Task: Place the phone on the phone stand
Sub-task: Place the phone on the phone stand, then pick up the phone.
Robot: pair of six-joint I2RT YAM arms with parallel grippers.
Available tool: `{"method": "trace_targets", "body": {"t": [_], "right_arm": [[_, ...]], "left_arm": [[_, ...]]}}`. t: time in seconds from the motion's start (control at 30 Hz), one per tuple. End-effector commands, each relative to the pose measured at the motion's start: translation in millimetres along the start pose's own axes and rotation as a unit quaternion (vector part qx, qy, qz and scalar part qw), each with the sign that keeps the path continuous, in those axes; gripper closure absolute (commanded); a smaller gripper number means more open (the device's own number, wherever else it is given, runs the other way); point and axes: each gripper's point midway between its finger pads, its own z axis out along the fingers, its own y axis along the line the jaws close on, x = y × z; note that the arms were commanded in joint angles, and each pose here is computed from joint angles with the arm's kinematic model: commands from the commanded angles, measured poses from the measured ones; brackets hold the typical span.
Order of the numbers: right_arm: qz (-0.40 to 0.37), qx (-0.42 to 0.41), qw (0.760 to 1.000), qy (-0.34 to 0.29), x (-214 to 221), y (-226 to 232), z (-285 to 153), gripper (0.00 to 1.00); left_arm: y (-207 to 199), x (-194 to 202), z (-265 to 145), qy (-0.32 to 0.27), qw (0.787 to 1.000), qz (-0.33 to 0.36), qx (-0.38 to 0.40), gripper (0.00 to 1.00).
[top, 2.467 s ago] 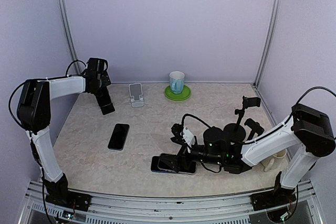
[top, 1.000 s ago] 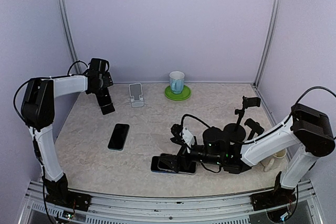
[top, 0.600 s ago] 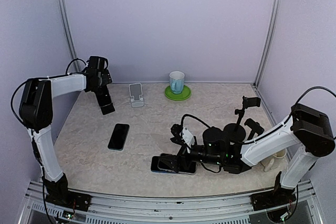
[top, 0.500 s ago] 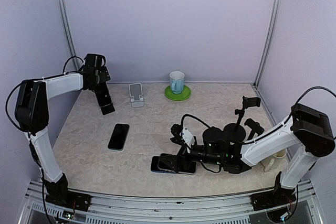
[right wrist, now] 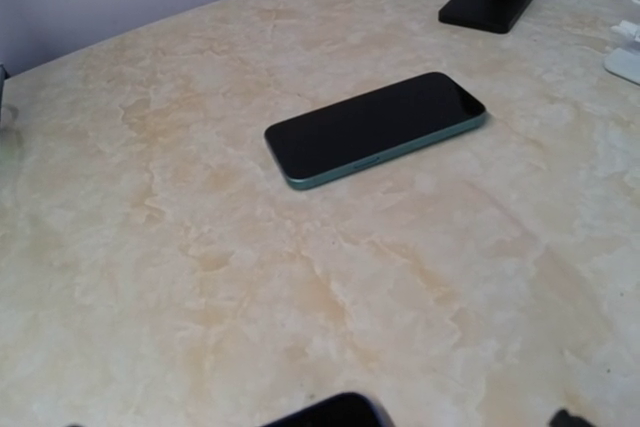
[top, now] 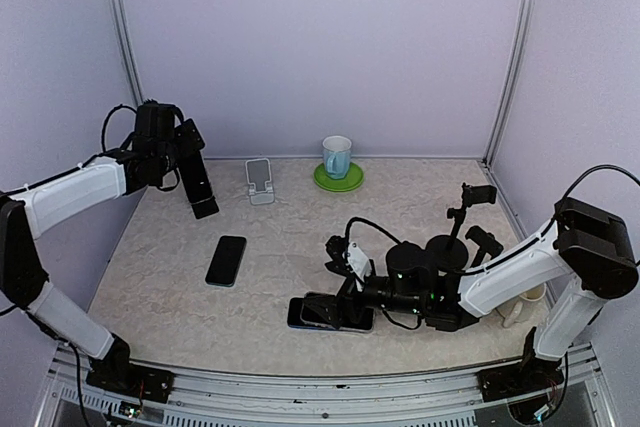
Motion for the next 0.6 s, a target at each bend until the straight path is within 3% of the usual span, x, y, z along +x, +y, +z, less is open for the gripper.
{"method": "trace_targets", "body": {"t": [0.0, 0.1, 0.17, 0.3, 0.43, 0.5, 0.57], "right_arm": [[0.006, 0.014, 1.000, -0.004, -1.7, -3.2, -1.5, 0.00], [0.015, 0.048, 0.999, -0.006, -3.5, -14.7, -4.2, 0.00], [0.023, 0.117, 0.993, -0.001, -3.8, -34.7, -6.7, 0.00], [0.007, 0.256, 0.967, -0.014, -16.9, -59.2, -22.6, 0.00], [-0.026, 0.321, 0.946, 0.025, -23.6, -66.8, -29.6, 0.00], [-0.006, 0.327, 0.945, 0.017, -28.8, -68.4, -39.8, 0.00], [-0.010, 0.282, 0.959, -0.004, -35.4, -56.5, -47.7, 0.00]], "left_arm": [[-6.7, 8.9, -28.1, 0.002, 1.000, -0.003, 0.023, 0.01], [-11.5, 21.6, -52.6, 0.005, 0.999, 0.003, 0.038, 0.01], [-11.6, 29.2, -68.2, 0.003, 0.999, 0.011, 0.038, 0.01], [-6.3, 52.1, -93.9, 0.009, 0.999, 0.023, 0.045, 0.01], [-0.7, 80.6, -116.8, 0.023, 0.996, 0.011, 0.081, 0.01], [0.4, 96.9, -126.2, 0.037, 0.994, 0.010, 0.099, 0.01], [0.6, 111.8, -134.8, 0.051, 0.992, 0.014, 0.112, 0.01]]}}
